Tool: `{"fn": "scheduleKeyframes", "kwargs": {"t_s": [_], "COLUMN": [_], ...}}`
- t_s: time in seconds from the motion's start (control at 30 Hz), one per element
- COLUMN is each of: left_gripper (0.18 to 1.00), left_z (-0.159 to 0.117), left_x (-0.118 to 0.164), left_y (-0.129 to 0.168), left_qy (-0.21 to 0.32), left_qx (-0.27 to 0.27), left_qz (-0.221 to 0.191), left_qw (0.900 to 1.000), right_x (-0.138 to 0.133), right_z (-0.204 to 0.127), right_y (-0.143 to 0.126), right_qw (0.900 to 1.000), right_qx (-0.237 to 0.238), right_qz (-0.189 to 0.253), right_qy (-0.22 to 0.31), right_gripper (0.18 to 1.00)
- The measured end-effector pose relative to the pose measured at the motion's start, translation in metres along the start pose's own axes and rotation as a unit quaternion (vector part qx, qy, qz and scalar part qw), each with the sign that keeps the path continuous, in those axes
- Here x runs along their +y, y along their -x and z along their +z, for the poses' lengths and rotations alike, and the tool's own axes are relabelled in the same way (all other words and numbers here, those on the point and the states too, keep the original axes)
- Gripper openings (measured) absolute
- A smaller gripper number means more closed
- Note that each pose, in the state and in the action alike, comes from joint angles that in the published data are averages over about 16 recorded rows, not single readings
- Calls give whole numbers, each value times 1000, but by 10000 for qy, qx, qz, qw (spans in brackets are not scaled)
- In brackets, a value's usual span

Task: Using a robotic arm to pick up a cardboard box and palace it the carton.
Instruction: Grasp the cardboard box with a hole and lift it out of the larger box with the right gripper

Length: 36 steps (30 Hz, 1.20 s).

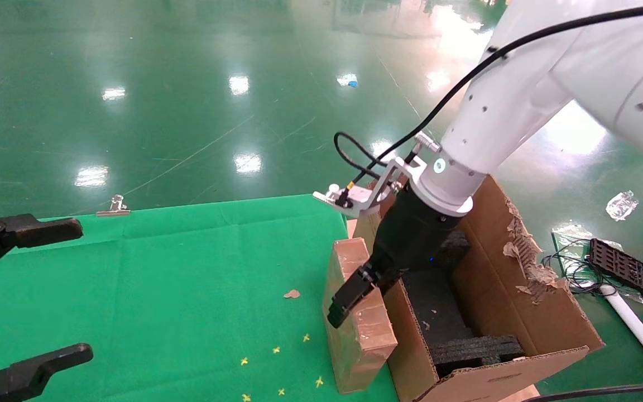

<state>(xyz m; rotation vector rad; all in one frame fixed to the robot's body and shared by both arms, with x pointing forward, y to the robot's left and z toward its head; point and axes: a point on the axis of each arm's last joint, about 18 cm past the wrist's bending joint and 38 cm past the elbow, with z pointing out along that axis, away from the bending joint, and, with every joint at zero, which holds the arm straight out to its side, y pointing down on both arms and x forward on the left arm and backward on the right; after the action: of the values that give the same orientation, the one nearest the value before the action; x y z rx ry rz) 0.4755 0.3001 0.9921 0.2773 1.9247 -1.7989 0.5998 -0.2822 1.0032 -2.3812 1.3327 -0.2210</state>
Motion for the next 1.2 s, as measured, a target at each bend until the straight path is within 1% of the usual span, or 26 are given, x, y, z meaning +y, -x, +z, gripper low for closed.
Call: {"fn": "scheduleKeyframes", "kwargs": {"t_s": [0.17,0.37,0.57,0.77,0.87,0.97,1.07,1.2], "left_gripper": [1001,999,987,951,929,886,851,773], "left_z": [0,0,0,0,0,0,0,0], "left_x": [0,0,0,0,0,0,0,0], "left_y": [0,0,0,0,0,0,0,0], "left_qy": [0,0,0,0,0,0,0,0], "left_qx": [0,0,0,0,0,0,0,0], "left_qz": [0,0,0,0,0,0,0,0], "left_qw": [10000,10000,10000,10000,10000,10000,10000,10000], "right_x": [0,-1,-1,0,1,2,3,2], "right_z": [7,8,7,8,9,11,11,6], "right_y": [0,1,1,0,-1,-2,-2,-2], "right_qw": [9999,9998,9997,9996,9995,9994,9993,9991], "right_qx": [38,103,154,186,199,212,231,264], "right_qz": [-14,-61,-86,-84,-79,-77,-102,-227], "right_qy": [127,182,194,218,236,255,269,223], "right_gripper": [1000,986,948,875,815,763,690,606]}}
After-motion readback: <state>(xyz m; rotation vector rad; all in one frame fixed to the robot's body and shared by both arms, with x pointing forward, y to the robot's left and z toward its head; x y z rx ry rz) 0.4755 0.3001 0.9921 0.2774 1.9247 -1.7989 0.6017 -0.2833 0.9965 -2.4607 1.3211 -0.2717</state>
